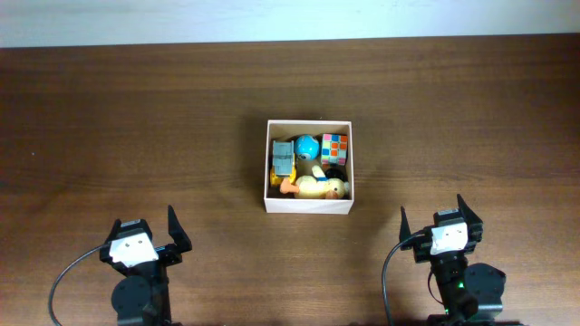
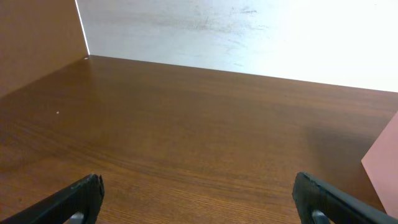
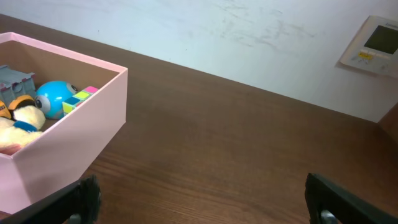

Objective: Pack container

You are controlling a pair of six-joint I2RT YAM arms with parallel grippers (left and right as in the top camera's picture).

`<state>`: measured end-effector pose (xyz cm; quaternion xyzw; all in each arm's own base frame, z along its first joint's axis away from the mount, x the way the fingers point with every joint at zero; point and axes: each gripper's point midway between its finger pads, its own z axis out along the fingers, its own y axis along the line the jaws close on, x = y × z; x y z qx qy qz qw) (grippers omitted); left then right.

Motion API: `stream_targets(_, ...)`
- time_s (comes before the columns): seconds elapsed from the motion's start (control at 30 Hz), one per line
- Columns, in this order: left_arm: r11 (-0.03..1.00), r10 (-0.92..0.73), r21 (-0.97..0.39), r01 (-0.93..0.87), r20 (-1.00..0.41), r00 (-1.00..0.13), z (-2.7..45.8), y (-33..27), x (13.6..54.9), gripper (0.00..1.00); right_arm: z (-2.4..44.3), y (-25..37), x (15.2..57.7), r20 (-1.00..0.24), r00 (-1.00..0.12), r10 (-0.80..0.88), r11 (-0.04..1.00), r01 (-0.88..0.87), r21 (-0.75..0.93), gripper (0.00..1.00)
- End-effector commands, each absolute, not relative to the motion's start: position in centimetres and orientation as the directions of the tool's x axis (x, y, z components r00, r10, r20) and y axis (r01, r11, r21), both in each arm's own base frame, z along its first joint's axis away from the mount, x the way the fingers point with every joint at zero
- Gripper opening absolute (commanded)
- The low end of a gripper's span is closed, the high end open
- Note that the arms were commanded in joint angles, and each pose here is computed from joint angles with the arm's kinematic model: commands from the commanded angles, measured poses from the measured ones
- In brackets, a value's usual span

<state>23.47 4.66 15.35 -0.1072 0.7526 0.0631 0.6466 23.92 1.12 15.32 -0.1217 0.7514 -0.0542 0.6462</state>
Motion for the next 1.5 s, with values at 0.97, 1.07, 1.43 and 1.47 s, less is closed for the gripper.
stream_targets(0.97, 0.974, -0.064, -0.031, -0.227, -0.988, -0.139, 15.32, 4.39, 23.54, 0.99, 15.14, 1.71, 23.87, -0.963, -0.126, -0.236, 0.965, -0.146, -0.218, 0.99)
stream_targets(1.07, 0.974, -0.063, -0.031, -0.226, -0.988, -0.139, 15.32, 4.39, 23.54, 0.99, 15.14, 1.71, 23.87, -0.963, -0.126, -0.236, 0.965, -0.146, -0.218, 0.99)
stream_targets(1.43, 0.974, -0.063, -0.031, -0.226, -0.988, -0.139, 15.32, 4.39, 23.54, 0.99, 15.14, 1.71, 23.87, -0.963, -0.126, -0.236, 0.965, -0.146, -0.218, 0.99)
stream_targets(1.47, 0.973, -0.063, -0.03, -0.227, -0.988, -0.139, 15.32, 4.39, 23.54, 0.99, 15.14, 1.71, 23.87, -0.963, -0.126, -0.237, 0.965, -0.146, -0.218, 0.99)
